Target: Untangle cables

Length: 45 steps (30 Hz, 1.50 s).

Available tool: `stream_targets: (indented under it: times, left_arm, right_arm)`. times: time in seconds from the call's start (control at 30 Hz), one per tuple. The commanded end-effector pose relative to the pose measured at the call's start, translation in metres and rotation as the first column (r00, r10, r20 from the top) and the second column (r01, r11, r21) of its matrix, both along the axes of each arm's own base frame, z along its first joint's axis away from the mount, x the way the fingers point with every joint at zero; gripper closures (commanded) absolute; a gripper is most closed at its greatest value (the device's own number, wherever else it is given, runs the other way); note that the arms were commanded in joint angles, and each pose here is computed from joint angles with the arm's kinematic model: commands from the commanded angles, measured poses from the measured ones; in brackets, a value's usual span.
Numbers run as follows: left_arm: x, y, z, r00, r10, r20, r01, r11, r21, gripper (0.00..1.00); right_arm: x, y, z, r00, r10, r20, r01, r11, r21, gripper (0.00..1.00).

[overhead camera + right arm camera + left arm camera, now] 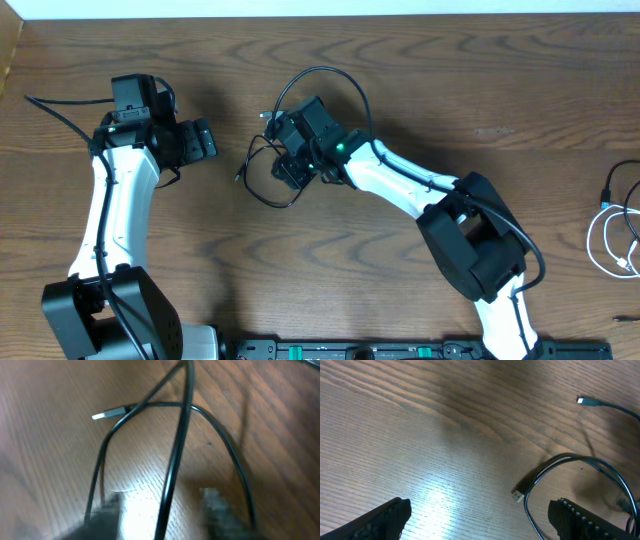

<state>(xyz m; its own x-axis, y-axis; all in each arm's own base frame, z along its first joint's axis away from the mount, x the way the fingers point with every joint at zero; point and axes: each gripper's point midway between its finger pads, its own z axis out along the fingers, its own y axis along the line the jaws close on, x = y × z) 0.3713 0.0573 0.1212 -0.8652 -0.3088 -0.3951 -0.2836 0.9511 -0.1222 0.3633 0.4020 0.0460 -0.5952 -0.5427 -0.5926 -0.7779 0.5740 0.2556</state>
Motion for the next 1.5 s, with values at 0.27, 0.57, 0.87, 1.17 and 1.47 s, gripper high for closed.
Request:
stream_targets:
  times: [0.27, 0.57, 0.87, 1.17, 1.47]
  left_arm:
    - [0.002, 0.003, 0.005, 1.0, 0.001, 0.01, -0.001, 1.0, 0.01, 0.07]
    - [0.002, 0.003, 0.005, 1.0, 0.001, 0.01, -0.001, 1.0, 0.01, 0.07]
    - [0.002, 0.003, 0.005, 1.0, 0.001, 0.01, -0.001, 1.0, 0.01, 0.07]
    - [0.002, 0.003, 0.005, 1.0, 0.001, 0.01, -0.001, 1.0, 0.01, 0.07]
    - [0.002, 0.003, 0.005, 1.0, 0.001, 0.01, -0.001, 1.0, 0.01, 0.07]
  right_arm:
    - [0.025, -0.023, -0.018, 0.995, -0.088, 0.036, 0.09, 0.993, -0.073, 0.99]
    - [0.099, -0.103, 0.034, 0.911, -0.342, 0.229, 0.374, 0.921, -0.113, 0.99]
    - [0.153, -0.245, 0.138, 0.671, -0.626, 0.397, 0.688, 0.726, -0.017, 0.99]
    - [0.16, -0.401, 0.187, 0.416, -0.816, 0.402, 0.876, 0.478, 0.064, 0.99]
    - [0.138, -0.53, 0.185, 0.193, -0.904, 0.38, 0.971, 0.231, 0.055, 0.99]
